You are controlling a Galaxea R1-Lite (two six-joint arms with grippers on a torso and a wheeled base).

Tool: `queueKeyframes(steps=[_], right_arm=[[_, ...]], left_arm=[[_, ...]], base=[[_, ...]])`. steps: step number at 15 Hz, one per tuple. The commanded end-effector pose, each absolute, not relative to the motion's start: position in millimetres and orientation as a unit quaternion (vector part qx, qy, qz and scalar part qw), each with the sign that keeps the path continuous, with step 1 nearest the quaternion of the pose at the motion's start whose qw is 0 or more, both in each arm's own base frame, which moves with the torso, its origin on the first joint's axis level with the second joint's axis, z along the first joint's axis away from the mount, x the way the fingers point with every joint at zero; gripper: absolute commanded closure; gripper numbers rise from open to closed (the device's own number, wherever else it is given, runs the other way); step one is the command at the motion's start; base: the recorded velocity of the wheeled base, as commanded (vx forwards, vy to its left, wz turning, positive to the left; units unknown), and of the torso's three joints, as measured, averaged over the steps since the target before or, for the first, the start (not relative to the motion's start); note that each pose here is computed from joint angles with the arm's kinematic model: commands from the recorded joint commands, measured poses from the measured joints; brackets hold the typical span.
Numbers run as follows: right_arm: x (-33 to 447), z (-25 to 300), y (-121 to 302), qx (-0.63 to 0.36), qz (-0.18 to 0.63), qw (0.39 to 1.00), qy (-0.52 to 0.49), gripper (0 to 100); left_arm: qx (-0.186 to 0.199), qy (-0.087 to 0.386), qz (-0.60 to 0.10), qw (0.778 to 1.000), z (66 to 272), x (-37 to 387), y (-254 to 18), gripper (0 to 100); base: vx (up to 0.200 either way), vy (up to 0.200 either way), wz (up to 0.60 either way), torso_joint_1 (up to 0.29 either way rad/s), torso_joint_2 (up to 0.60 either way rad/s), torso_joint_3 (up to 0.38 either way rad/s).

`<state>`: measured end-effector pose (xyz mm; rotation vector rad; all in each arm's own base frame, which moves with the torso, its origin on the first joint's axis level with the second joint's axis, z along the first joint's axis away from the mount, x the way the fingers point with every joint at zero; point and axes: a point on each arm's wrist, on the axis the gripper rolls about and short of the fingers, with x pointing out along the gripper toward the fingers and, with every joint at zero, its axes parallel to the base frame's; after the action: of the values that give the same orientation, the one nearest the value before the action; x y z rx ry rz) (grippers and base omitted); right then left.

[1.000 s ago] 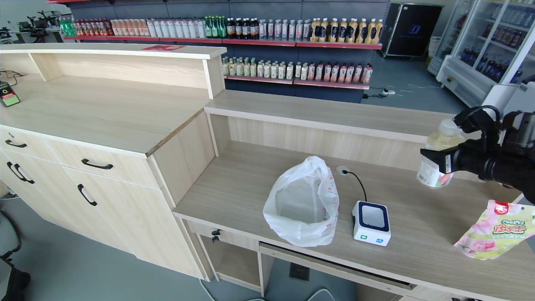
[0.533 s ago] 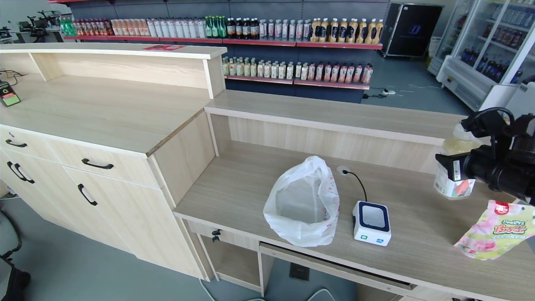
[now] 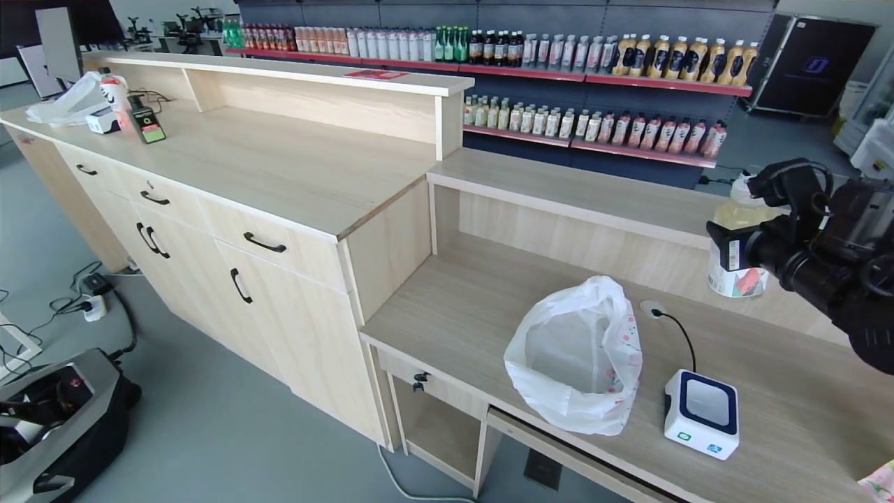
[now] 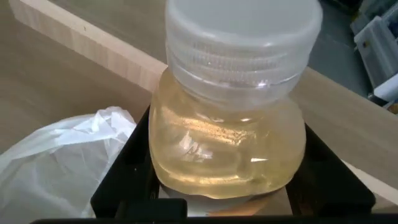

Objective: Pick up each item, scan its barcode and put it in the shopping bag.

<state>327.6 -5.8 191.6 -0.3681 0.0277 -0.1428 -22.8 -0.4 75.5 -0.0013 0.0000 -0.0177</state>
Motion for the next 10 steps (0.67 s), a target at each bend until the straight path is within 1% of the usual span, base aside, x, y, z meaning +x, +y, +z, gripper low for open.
queueKeyframes(steps=[1, 3, 4, 5, 8, 10], right_arm=[[366.0, 144.8, 2.5, -0.186, -0.041, 0.98, 0.054, 100], [387.1, 115.3, 5.5, -0.152, -0.016, 0.985, 0.078, 100], [392.8, 109.2, 7.2, -0.136, -0.007, 0.988, 0.079, 100], [405.5, 87.6, 11.4, -0.115, 0.029, 0.989, 0.086, 100], [417.5, 57.5, 13.5, -0.106, 0.108, 0.985, 0.078, 100], [425.7, 45.0, 14.9, -0.104, 0.135, 0.982, 0.079, 100]], left_arm=[[-0.001, 0.001, -0.008, 1.0, 75.5, -22.7, -0.4, 0], [-0.001, 0.0, -0.008, 1.0, 75.5, -22.8, -0.4, 0], [-0.001, 0.0, -0.008, 1.0, 75.5, -22.8, -0.4, 0], [-0.001, 0.001, -0.008, 1.0, 75.5, -22.7, -0.4, 0], [-0.001, 0.0, -0.008, 1.0, 75.5, -22.8, -0.4, 0], [-0.001, 0.0, -0.008, 1.0, 75.5, -22.8, -0.4, 0]], base=[[0.0, 0.0, 0.0, 0.0, 0.0, 0.0], [0.0, 0.0, 0.0, 0.0, 0.0, 0.0], [0.0, 0.0, 0.0, 0.0, 0.0, 0.0], [0.0, 0.0, 0.0, 0.0, 0.0, 0.0], [0.0, 0.0, 0.0, 0.0, 0.0, 0.0], [0.0, 0.0, 0.0, 0.0, 0.0, 0.0]])
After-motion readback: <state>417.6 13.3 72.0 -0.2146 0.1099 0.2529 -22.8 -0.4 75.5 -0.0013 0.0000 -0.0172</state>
